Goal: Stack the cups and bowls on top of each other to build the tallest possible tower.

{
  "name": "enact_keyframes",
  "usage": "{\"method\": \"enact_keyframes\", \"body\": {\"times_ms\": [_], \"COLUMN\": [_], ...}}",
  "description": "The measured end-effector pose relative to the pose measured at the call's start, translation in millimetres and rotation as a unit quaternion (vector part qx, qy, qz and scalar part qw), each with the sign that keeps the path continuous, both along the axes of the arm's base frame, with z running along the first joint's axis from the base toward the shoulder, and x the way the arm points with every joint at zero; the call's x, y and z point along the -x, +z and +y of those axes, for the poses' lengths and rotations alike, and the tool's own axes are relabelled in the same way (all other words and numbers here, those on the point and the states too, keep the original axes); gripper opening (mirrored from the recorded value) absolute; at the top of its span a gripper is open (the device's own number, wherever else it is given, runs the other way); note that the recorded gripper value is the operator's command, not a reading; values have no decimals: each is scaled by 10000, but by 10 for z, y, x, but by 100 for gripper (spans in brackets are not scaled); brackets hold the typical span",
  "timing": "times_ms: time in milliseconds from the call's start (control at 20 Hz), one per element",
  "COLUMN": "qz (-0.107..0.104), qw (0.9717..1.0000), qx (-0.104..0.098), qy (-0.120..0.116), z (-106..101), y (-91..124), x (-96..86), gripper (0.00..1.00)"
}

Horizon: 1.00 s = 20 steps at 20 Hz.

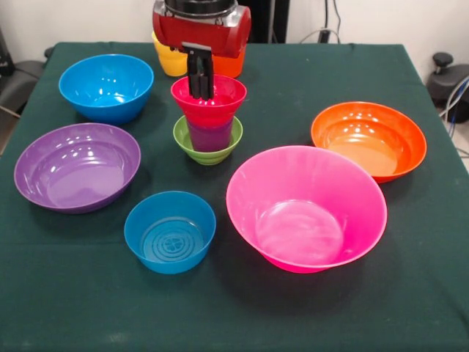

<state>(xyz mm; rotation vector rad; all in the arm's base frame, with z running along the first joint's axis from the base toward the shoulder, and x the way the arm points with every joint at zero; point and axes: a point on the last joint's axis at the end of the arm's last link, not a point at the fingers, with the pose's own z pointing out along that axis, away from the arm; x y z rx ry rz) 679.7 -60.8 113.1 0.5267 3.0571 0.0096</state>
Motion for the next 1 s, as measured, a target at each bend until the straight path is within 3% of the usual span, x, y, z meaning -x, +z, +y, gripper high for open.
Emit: {"method": "enact_keyframes", "body": {"times_ms": [400, 1000], "qz": [-28, 56], "qw": [10000, 9998], "qx": [-49, 45], "qy": [72, 206], "z": [135, 289], "y": [-228, -227], "x": [37, 140], "gripper": [0, 0]}}
